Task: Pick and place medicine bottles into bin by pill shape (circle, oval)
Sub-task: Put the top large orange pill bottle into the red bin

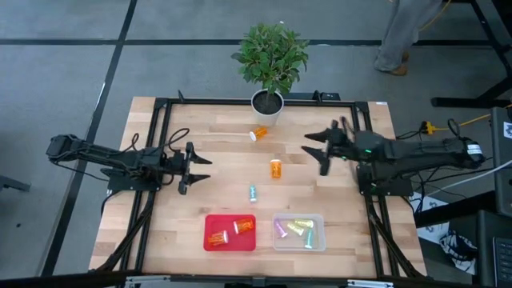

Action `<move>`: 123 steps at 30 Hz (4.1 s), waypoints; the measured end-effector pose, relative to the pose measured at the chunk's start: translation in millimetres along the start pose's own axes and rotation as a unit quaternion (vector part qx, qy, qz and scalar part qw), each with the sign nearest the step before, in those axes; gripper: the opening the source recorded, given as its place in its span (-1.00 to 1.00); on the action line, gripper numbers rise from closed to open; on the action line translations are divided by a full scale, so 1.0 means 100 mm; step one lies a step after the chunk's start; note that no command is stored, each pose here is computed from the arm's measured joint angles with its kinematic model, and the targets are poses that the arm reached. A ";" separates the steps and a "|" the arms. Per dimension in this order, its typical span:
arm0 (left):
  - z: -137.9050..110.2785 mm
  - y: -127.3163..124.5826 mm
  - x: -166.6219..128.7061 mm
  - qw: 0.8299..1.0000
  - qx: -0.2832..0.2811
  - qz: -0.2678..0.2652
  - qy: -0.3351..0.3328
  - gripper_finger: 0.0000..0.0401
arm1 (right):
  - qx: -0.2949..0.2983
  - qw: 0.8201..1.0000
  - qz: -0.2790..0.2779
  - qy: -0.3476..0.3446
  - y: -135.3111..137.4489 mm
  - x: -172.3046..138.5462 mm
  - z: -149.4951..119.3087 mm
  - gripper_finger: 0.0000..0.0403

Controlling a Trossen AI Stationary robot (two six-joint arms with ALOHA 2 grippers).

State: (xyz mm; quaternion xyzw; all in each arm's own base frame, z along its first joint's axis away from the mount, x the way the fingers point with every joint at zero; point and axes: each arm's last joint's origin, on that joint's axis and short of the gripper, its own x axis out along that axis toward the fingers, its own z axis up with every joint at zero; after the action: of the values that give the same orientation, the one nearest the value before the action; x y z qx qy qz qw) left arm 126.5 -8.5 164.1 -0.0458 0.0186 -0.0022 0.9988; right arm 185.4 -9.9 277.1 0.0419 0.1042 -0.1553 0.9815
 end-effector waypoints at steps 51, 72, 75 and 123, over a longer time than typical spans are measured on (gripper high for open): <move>-0.04 0.00 0.00 1.000 -0.002 0.002 0.021 0.13 | -0.395 0.806 0.071 0.435 -0.55 2.88 -0.44 0.07; -0.04 0.00 0.00 1.000 -0.002 0.002 0.021 0.13 | -0.469 0.754 0.091 0.450 -0.29 2.86 -0.53 0.07; -0.04 0.00 0.00 1.000 -0.002 0.002 0.021 0.13 | -0.482 0.745 0.076 0.455 -0.33 2.87 -0.52 0.07; -0.04 0.00 0.00 1.000 0.001 0.002 0.021 0.13 | -0.469 0.741 0.029 0.480 -0.23 3.02 -0.81 0.07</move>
State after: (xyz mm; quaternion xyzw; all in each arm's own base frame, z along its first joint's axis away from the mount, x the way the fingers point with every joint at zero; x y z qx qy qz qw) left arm 126.3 -8.5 160.0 -0.0444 0.0399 -0.0010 0.9982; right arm 443.2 -111.8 131.6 -0.3514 0.6196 -0.0182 0.7016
